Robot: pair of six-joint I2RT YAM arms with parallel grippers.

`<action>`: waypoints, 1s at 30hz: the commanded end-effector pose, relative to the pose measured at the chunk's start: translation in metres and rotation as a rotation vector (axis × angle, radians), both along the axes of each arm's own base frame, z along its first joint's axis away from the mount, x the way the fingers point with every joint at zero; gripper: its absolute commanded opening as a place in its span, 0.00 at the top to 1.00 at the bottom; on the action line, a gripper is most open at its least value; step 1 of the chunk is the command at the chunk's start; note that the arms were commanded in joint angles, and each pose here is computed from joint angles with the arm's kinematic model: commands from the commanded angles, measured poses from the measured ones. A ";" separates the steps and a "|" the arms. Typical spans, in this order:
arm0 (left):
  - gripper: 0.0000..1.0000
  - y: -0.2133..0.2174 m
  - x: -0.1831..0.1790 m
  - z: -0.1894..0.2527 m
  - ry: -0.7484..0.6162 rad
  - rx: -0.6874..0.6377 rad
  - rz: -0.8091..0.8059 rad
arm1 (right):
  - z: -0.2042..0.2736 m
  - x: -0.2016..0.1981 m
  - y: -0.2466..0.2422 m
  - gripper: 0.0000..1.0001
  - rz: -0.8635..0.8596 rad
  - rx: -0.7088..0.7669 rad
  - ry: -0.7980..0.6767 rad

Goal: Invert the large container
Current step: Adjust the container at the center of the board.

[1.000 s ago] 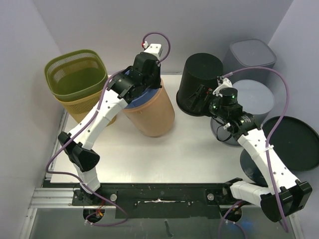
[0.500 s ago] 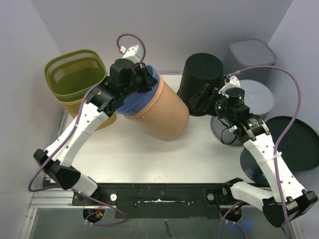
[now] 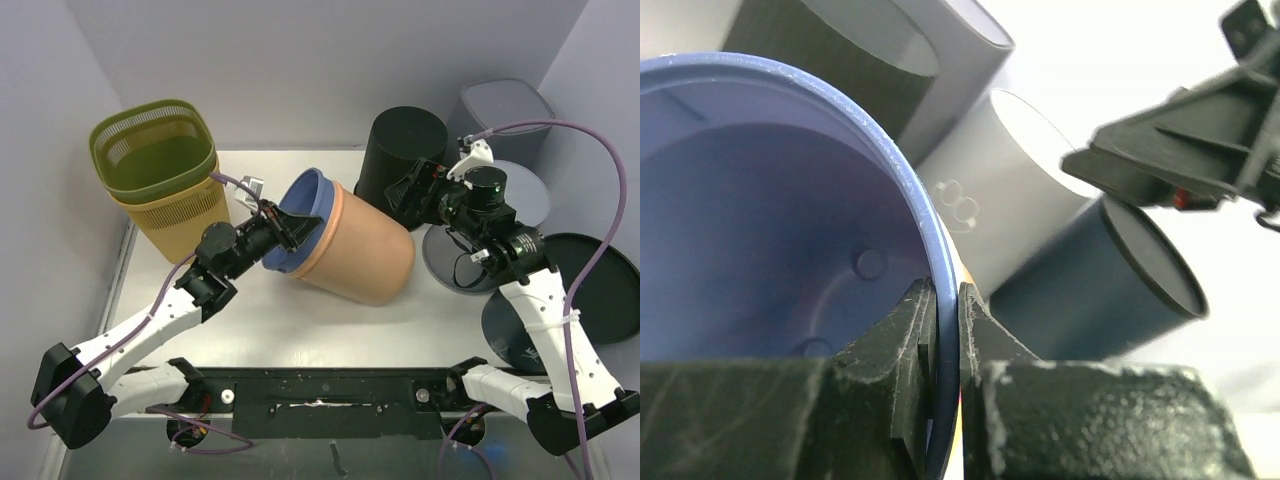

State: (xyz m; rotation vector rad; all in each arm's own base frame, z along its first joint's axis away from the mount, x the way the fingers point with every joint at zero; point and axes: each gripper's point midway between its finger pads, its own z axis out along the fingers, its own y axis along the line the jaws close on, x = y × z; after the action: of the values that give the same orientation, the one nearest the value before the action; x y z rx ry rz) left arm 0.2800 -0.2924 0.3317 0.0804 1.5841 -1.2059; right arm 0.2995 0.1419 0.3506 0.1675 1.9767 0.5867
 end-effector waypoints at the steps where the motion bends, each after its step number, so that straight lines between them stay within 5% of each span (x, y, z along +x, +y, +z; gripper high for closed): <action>1: 1.00 0.023 -0.056 0.116 -0.372 -0.340 -0.094 | 0.012 -0.003 0.029 0.02 0.171 0.024 -0.067; 15: 1.00 0.074 -0.053 0.046 -0.195 -0.486 0.091 | -0.050 -0.007 0.110 0.02 0.133 -0.453 0.116; 30: 1.00 0.109 -0.030 -0.029 0.060 -0.584 0.234 | -0.064 -0.010 0.179 0.02 0.233 -0.559 0.081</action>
State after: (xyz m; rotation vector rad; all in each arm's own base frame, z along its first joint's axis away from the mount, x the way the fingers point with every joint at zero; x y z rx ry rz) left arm 0.2551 -0.2031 0.2639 -0.4159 1.3944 -1.3284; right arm 0.2838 0.3104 0.2662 -0.3978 2.2450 0.1689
